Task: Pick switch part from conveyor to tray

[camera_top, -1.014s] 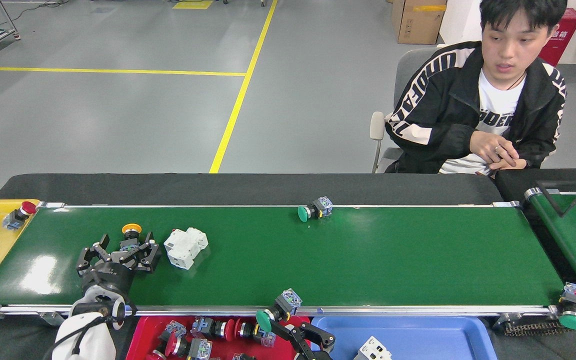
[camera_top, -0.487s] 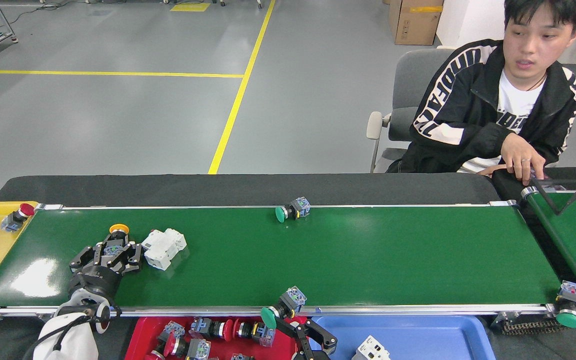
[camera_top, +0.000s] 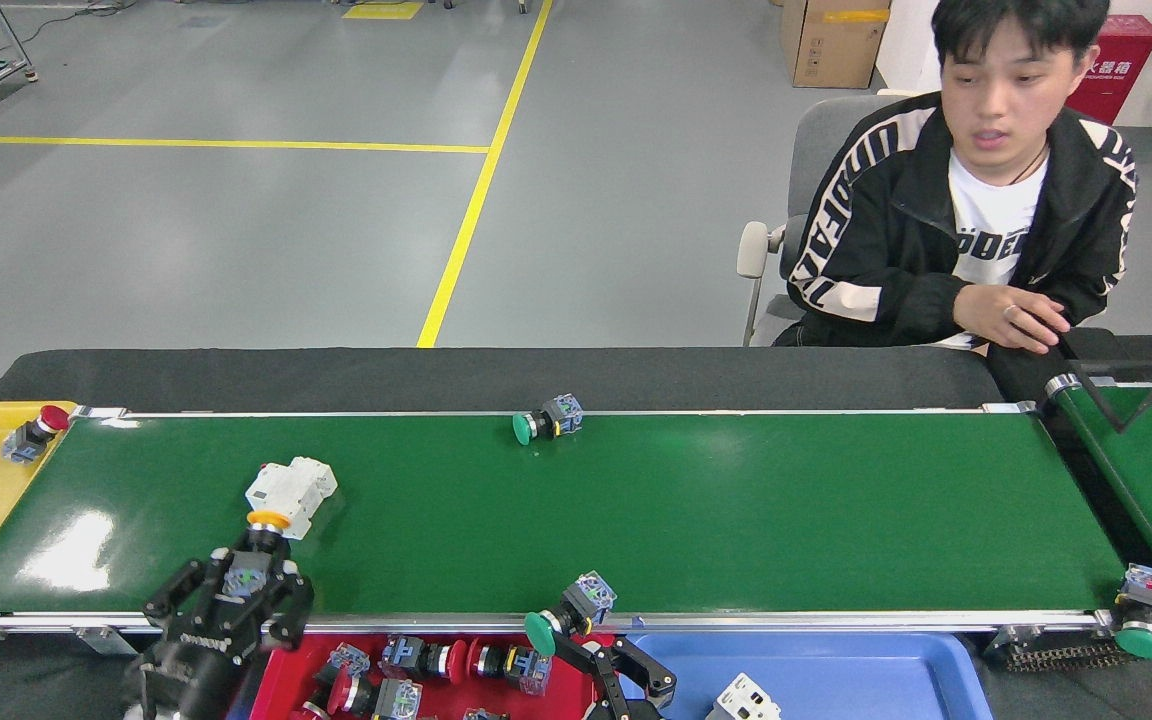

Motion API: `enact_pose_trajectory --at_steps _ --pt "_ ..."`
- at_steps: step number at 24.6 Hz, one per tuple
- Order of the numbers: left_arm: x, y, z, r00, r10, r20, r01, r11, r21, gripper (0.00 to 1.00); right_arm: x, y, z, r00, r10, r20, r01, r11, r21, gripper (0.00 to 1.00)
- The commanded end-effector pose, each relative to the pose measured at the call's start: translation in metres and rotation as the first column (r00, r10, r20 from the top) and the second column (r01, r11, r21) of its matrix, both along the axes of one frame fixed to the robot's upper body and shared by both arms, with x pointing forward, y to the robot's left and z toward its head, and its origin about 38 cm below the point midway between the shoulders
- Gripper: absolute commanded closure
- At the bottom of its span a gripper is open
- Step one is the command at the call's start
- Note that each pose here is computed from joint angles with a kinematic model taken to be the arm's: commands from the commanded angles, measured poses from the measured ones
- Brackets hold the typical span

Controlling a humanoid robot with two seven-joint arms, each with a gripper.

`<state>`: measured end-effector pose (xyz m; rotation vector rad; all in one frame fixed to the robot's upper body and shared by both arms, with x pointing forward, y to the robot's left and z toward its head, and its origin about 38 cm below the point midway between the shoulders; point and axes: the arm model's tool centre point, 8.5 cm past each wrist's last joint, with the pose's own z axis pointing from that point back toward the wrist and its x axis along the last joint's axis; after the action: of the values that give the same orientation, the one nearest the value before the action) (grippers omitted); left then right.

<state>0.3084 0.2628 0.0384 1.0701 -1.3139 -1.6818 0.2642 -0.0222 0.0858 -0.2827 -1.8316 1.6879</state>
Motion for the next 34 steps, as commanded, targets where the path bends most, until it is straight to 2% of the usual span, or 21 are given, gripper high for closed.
enact_pose_trajectory --at_steps 1,2,3,5,6,12,15,18,20,22,24,27,29,30,32,34 --pt "-0.012 -0.022 0.003 0.993 -0.116 0.018 0.116 0.993 -0.004 0.83 0.004 0.001 0.009 1.0 -0.005 0.022 0.005 1.0 0.017 0.02" --pt "-0.018 -0.03 0.005 0.985 -0.171 0.028 0.171 0.985 0.0 0.67 0.004 0.001 0.009 1.0 -0.005 0.02 0.004 1.0 0.017 0.02" --pt "-0.023 -0.03 0.006 0.979 -0.202 0.031 0.202 0.979 0.013 0.43 0.004 0.001 0.01 1.0 -0.005 0.022 0.005 1.0 0.019 0.02" --pt "-0.029 -0.028 0.005 0.976 -0.216 0.026 0.215 0.976 0.019 0.21 0.004 0.001 0.01 1.0 -0.007 0.022 0.006 1.0 0.017 0.02" --pt "-0.033 -0.028 0.003 0.975 -0.22 0.015 0.22 0.975 0.019 0.0 0.004 0.001 0.009 1.0 -0.006 0.02 0.006 1.0 0.018 0.02" --pt "-0.03 -0.022 0.009 0.983 -0.18 0.04 0.18 0.984 0.005 0.0 0.004 0.0 0.009 1.0 -0.011 0.019 0.01 1.0 0.016 0.02" --pt "-0.023 0.002 0.015 0.998 0.001 0.068 0.002 0.999 -0.047 0.0 0.004 0.0 0.009 1.0 -0.012 0.02 0.012 1.0 0.017 0.03" --pt "-0.026 0.032 0.007 0.973 0.23 0.003 -0.229 0.969 -0.097 0.0 0.005 -0.001 0.009 1.0 -0.019 0.016 0.018 1.0 0.015 0.03" --pt "-0.033 0.056 0.004 0.947 0.321 -0.02 -0.321 0.942 -0.1 0.0 0.018 -0.009 0.01 0.993 -0.116 -0.009 0.116 0.993 0.017 0.03" --pt "-0.036 0.065 0.0 0.935 0.355 -0.03 -0.356 0.929 -0.097 0.0 0.042 -0.025 0.019 0.974 -0.226 0.002 0.226 0.974 0.01 0.03" --pt "-0.028 0.072 -0.005 0.922 0.386 -0.037 -0.387 0.917 -0.091 0.0 0.077 -0.065 0.033 0.909 -0.417 0.01 0.417 0.909 0.01 0.03" --pt "0.028 0.09 -0.002 0.892 0.452 -0.013 -0.452 0.889 -0.072 0.0 0.108 -0.143 0.044 0.76 -0.65 0.025 0.65 0.76 -0.005 0.03" --pt "0.064 0.112 -0.005 0.873 0.487 -0.029 -0.488 0.873 -0.028 0.0 0.112 -0.208 0.045 0.649 -0.758 0.064 0.76 0.649 -0.024 0.03" --pt "0.073 0.118 -0.005 0.869 0.494 -0.034 -0.495 0.868 -0.027 0.0 0.11 -0.225 0.045 0.615 -0.785 0.075 0.788 0.615 -0.019 0.03" --pt "0.099 0.137 0.007 0.855 0.519 -0.014 -0.519 0.855 -0.023 0.0 0.099 -0.271 0.043 0.51 -0.853 0.11 0.858 0.514 0.005 0.02" --pt "0.108 0.157 0.01 0.834 0.551 0.003 -0.551 0.834 -0.008 0.0 0.08 -0.301 0.031 0.449 -0.884 0.132 0.892 0.452 -0.008 0.02"
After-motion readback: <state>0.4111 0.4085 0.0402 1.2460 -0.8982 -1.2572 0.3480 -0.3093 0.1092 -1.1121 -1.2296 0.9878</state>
